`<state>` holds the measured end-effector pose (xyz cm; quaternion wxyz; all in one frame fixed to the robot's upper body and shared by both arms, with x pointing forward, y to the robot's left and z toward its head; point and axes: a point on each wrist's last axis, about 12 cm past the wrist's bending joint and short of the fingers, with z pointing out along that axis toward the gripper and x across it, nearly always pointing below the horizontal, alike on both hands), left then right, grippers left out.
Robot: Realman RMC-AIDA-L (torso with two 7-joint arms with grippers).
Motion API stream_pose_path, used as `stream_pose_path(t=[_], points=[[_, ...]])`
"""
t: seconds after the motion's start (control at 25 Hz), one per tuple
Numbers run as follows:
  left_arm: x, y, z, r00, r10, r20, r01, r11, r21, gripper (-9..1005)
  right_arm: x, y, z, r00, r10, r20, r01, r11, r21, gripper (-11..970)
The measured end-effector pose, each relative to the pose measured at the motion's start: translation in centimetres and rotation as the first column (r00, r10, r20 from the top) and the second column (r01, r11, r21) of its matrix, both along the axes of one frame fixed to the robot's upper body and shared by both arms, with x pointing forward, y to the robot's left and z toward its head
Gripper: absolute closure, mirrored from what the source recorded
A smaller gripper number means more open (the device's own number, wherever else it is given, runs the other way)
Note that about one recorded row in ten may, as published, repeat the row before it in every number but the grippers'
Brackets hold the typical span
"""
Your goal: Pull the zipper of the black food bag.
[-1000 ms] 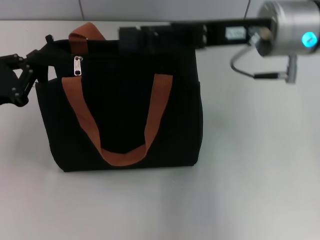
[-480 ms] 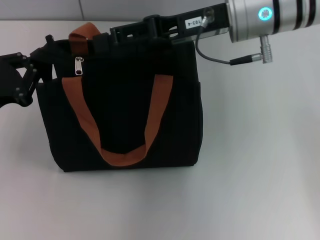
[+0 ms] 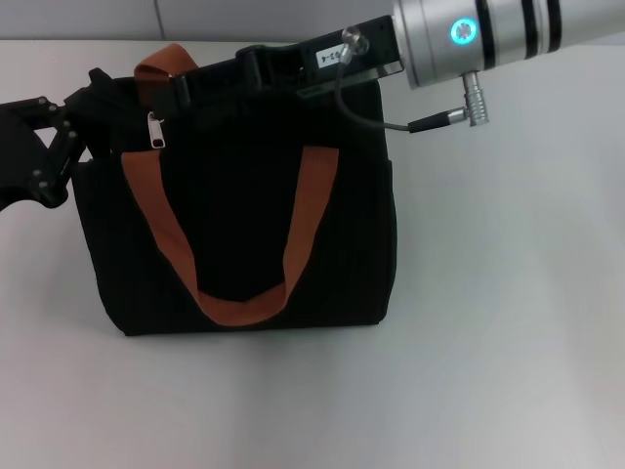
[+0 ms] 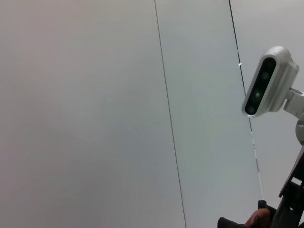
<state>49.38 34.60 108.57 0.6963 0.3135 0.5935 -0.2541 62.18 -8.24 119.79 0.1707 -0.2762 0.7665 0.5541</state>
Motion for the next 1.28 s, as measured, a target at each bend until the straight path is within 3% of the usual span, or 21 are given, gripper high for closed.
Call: stream_pose_path(t=[0.72,1.12,1.24,1.28], points=[[0.0,-0.4,0.3,1.000,-0.005,0.015,0.006,0.999,-0.037,980,0.3,1.8,-0.1,0.999,0.000,0.043,0.002,0.999,-0.055,169],[0.1,-0.6,0.7,0.999,-0.028,0.039,0.030,0.998,-0.056,981,0.4,2.4,0.0,0.998,0.002,0.060,0.003,0.997,-0.079,283],[0.1,-0.8,0.8,0.998,-0.037,0.044,0.039,0.997,-0.060,981,0.4,2.4,0.0,0.998,0.002,0.059,0.003,0.997,-0.081,503],[0.1,-0.9,0.8,0.998,-0.041,0.047,0.044,0.997,-0.062,981,0.4,2.4,-0.1,0.998,0.002,0.058,0.003,0.996,-0.084,510]])
